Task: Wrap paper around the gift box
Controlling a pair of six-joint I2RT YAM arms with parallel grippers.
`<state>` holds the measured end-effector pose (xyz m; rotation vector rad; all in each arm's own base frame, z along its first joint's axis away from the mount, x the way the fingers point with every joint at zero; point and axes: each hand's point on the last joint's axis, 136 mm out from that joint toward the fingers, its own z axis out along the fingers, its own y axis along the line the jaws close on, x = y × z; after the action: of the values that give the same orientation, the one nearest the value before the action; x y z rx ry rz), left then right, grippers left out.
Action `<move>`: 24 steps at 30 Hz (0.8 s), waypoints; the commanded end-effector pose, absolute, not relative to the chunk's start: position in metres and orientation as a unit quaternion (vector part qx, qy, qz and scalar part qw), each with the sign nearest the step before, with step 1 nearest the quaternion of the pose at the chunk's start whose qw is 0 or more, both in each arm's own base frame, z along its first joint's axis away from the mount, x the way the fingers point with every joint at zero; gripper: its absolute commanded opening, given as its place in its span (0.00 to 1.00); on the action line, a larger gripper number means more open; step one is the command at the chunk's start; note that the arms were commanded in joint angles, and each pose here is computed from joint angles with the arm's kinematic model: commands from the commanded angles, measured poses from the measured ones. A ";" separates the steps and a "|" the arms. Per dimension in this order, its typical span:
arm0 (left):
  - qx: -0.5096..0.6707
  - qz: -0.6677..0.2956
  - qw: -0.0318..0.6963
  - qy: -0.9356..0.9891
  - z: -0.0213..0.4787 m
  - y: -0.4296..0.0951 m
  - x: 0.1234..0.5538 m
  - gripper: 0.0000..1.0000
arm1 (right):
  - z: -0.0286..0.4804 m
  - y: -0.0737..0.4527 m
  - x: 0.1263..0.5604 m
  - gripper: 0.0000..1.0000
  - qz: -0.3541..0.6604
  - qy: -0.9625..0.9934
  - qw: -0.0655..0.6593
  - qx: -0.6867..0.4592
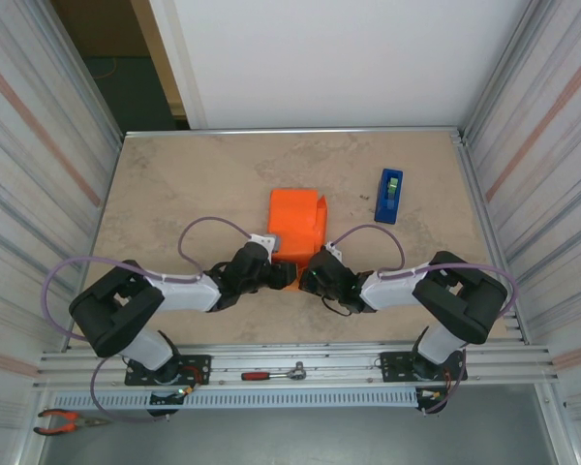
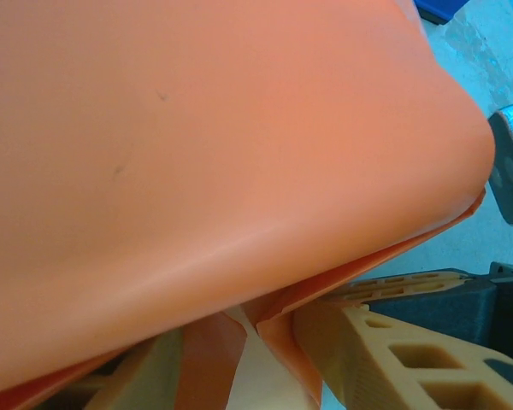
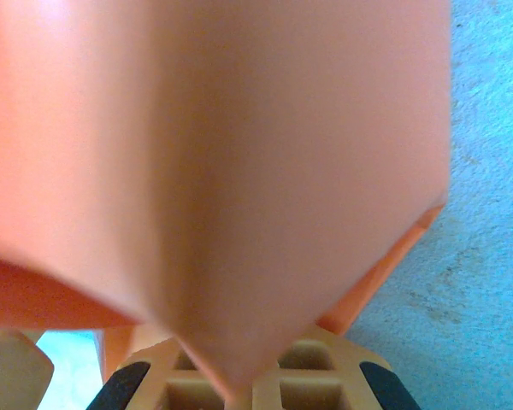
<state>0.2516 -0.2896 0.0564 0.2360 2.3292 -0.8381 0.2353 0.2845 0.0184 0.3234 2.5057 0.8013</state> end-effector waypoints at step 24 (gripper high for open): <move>0.081 -0.286 0.322 0.899 0.067 -0.228 0.233 0.00 | 0.025 0.268 0.226 0.00 0.261 0.933 0.226 0.102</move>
<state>0.2305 -0.2155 0.0640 0.1714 2.3692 -0.7099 0.2246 0.2650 0.0211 0.3104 2.5682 0.7183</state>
